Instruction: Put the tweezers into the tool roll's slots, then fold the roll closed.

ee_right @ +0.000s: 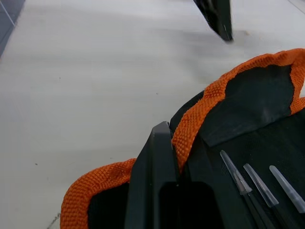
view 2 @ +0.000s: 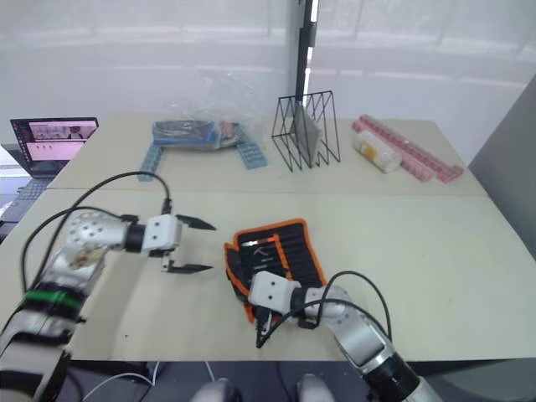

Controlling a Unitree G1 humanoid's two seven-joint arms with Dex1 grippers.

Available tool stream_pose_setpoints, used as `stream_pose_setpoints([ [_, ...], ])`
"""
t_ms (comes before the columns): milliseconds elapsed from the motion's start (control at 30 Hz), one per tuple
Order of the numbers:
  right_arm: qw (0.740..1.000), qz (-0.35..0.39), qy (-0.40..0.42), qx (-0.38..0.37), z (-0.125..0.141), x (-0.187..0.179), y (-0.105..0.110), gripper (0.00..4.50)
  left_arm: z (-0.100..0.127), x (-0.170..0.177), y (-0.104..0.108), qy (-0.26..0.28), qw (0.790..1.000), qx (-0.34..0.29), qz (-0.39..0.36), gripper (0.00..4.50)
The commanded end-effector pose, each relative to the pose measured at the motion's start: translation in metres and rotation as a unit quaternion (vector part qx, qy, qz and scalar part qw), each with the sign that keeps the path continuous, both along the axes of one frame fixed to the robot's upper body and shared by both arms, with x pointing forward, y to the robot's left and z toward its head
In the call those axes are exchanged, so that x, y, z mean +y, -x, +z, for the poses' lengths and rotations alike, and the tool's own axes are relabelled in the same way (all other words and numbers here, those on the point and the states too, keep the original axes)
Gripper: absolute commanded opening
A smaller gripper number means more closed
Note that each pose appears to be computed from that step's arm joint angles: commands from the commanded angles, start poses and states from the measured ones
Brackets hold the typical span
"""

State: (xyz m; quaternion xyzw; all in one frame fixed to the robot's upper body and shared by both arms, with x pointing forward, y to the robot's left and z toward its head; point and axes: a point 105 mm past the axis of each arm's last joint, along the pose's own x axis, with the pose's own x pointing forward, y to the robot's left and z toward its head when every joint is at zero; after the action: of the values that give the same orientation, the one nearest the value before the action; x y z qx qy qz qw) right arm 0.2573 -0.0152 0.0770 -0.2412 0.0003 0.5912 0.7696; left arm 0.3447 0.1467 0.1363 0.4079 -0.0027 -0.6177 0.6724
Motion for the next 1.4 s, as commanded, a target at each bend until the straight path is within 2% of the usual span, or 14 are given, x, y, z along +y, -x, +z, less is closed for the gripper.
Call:
stream_pose_setpoints([
  [33, 1.0, -0.006, -0.016, -0.023, 0.012, 0.003, 0.003, 0.05, -0.002, -0.009, -0.01, -0.037, 0.998, -0.022, -0.045, 4.5],
  [300, 0.999, -0.035, -0.009, -0.028, 0.011, -0.002, 0.001, 0.05, -0.008, -0.024, -0.011, -0.069, 0.991, -0.012, -0.114, 4.5],
  [433, 0.999, -0.043, -0.008, -0.027, 0.01, -0.003, 0.0, 0.0, -0.011, -0.031, -0.009, -0.074, 0.988, -0.007, -0.134, 3.36],
  [767, 0.998, -0.05, -0.003, -0.032, 0.009, -0.005, 0.002, 0.0, -0.022, -0.02, -0.004, -0.111, 0.983, 0.0, -0.145, 0.04],
  [1100, 0.995, -0.069, 0.029, -0.064, 0.011, -0.019, -0.009, 0.0, -0.03, -0.008, 0.01, -0.09, 0.986, 0.021, -0.138, 0.01],
  [1200, 0.992, -0.075, 0.046, -0.088, 0.012, -0.027, -0.013, 0.0, -0.03, -0.008, 0.023, -0.065, 0.988, 0.032, -0.135, 0.01],
  [1300, 0.988, -0.08, 0.054, -0.118, 0.018, -0.032, -0.02, 0.0, -0.023, -0.011, 0.046, -0.028, 0.99, 0.062, -0.12, 0.01],
  [1400, 0.986, -0.074, 0.061, -0.135, 0.021, -0.035, -0.022, 0.0, -0.018, -0.013, 0.064, -0.019, 0.991, 0.087, -0.098, 0.01],
])
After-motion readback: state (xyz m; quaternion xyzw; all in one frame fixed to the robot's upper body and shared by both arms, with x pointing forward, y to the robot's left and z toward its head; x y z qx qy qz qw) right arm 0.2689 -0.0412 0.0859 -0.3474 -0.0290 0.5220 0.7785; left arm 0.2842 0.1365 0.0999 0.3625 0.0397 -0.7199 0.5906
